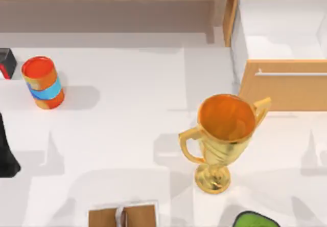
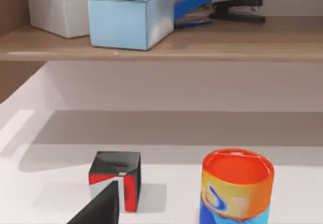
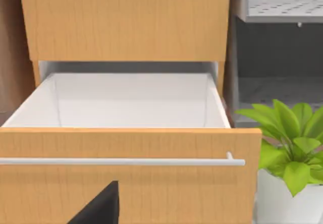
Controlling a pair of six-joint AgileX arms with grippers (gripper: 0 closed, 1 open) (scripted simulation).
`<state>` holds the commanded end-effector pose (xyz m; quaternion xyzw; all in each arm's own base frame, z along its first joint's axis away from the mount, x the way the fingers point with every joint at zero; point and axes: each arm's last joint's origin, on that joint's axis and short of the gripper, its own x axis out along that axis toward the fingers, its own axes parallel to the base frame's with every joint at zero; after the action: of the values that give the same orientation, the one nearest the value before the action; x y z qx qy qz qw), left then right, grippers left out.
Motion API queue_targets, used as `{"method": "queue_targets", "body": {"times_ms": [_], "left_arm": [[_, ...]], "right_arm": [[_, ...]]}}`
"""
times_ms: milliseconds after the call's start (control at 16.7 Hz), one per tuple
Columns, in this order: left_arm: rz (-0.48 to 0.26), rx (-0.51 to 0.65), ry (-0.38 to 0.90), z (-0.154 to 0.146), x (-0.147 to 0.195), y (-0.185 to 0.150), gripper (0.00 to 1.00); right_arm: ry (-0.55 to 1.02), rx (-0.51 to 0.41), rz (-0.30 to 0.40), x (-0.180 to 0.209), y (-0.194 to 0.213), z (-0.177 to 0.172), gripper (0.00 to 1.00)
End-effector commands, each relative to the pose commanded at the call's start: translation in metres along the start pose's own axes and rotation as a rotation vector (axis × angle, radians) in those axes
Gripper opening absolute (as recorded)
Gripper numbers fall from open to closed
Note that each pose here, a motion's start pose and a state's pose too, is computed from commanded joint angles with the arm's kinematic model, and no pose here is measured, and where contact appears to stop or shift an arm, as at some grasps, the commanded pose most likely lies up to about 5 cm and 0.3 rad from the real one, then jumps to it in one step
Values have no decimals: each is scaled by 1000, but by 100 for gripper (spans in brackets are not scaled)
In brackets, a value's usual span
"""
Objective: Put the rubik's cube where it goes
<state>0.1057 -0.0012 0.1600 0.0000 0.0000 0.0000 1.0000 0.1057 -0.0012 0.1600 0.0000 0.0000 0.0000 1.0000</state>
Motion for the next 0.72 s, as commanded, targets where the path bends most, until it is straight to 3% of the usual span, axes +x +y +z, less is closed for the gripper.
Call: {"method": "queue_targets", "body": {"times_ms": [360, 720], "left_arm": [[0, 0, 0, 0, 0, 0, 100], [0, 0, 0, 0, 0, 0, 100]], "right_arm": [[-7, -2, 4, 2, 3, 21, 100], [-24, -4, 15, 35, 22, 101, 100]]}}
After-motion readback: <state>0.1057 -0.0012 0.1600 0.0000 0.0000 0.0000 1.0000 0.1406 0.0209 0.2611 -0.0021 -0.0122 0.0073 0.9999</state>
